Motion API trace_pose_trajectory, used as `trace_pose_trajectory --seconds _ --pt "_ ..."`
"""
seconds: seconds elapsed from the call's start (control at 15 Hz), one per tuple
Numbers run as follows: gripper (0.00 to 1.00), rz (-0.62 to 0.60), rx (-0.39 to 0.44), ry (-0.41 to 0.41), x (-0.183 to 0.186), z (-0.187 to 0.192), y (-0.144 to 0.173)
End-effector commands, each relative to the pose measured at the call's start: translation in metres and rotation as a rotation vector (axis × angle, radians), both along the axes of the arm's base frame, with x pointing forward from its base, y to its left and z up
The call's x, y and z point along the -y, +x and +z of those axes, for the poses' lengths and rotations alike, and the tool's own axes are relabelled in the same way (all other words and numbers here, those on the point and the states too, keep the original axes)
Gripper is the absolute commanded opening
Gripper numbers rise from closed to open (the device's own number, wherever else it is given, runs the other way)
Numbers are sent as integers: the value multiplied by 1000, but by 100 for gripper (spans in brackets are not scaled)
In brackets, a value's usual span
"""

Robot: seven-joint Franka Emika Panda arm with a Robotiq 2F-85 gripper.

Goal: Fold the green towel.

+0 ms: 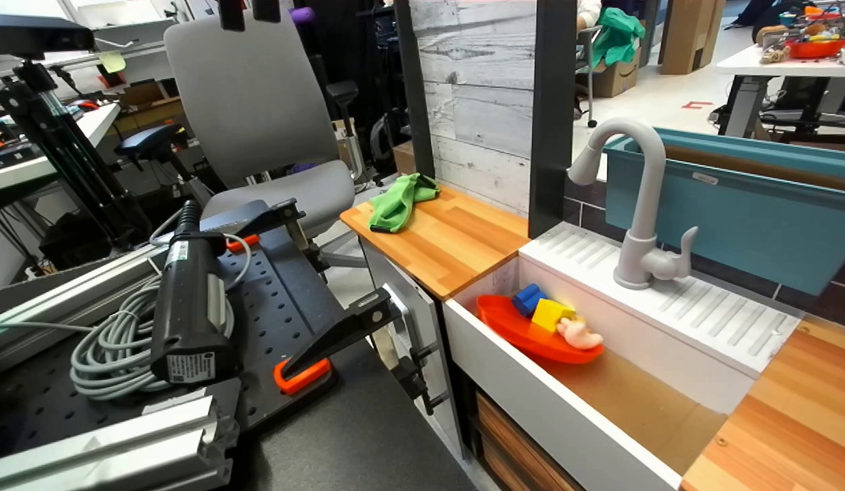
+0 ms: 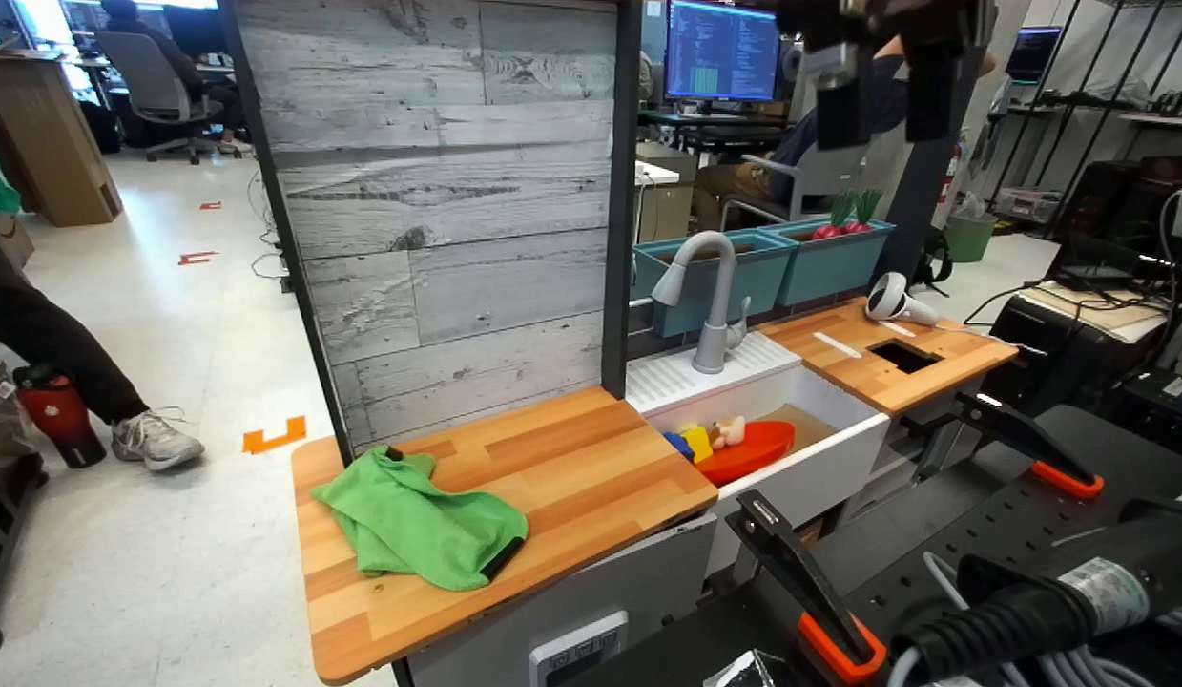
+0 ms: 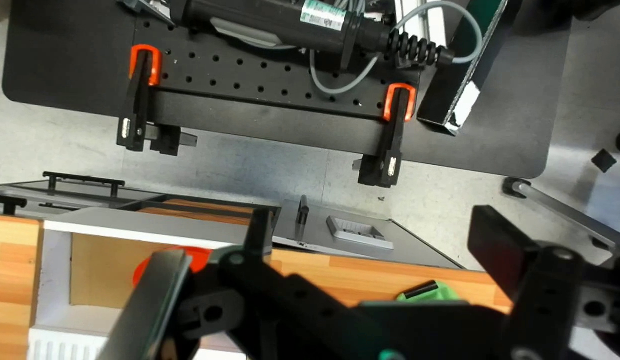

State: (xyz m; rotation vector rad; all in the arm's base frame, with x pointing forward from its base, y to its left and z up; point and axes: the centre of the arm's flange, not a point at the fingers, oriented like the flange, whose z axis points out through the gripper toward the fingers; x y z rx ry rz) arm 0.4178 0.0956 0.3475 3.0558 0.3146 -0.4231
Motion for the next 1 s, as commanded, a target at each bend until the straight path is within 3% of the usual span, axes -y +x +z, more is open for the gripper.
trace_pose_trajectory --seconds 0.0,0.4,0.47,0.87,0.93 --pt "100 -2 22 21 -15 -31 20" --pt "100 -6 57 50 -19 -87 48" --pt "100 9 38 30 -13 -72 30" --pt "100 7 42 38 -15 -87 41" --pt "100 -31 88 34 -15 -93 42"
